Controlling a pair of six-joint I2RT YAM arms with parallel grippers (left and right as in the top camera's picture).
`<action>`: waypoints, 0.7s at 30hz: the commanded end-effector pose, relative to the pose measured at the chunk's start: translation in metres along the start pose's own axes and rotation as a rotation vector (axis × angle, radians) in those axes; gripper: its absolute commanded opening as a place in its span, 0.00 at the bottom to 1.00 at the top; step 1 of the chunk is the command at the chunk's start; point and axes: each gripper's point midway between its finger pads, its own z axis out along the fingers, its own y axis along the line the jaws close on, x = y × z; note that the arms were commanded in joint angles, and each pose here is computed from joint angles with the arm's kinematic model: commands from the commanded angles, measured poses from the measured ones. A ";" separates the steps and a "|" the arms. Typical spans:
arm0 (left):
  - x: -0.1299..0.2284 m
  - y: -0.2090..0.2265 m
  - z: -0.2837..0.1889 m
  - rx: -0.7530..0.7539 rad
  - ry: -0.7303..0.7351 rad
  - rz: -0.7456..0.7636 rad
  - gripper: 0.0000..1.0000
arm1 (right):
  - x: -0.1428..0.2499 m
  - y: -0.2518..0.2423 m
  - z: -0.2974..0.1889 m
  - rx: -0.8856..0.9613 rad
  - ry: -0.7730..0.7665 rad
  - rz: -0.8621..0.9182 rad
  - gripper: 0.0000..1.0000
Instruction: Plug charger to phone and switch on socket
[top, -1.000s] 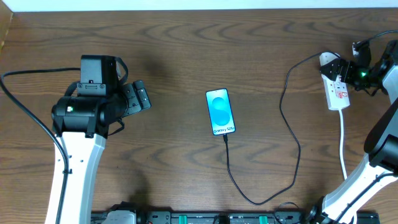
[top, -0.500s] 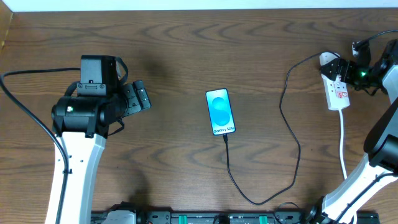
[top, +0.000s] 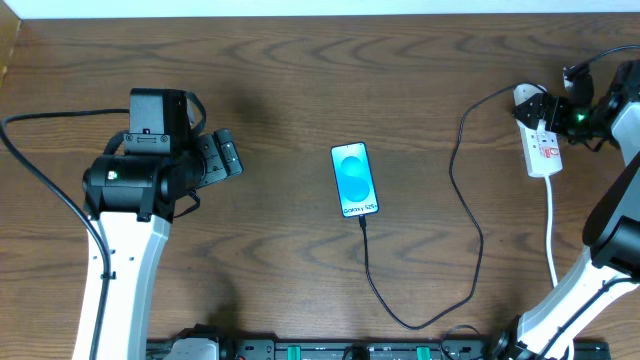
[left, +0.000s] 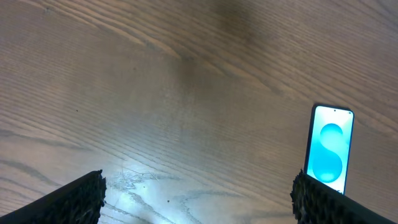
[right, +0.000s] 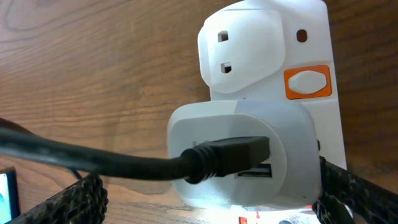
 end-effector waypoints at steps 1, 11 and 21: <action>0.000 0.003 0.000 -0.014 -0.001 0.009 0.95 | 0.035 0.054 0.036 -0.157 0.133 0.065 0.99; 0.000 0.003 0.000 -0.014 -0.001 0.009 0.95 | 0.042 0.074 0.051 -0.150 0.173 0.089 0.99; 0.000 0.003 0.000 -0.014 -0.001 0.009 0.95 | 0.054 0.081 0.064 -0.117 0.207 0.145 0.99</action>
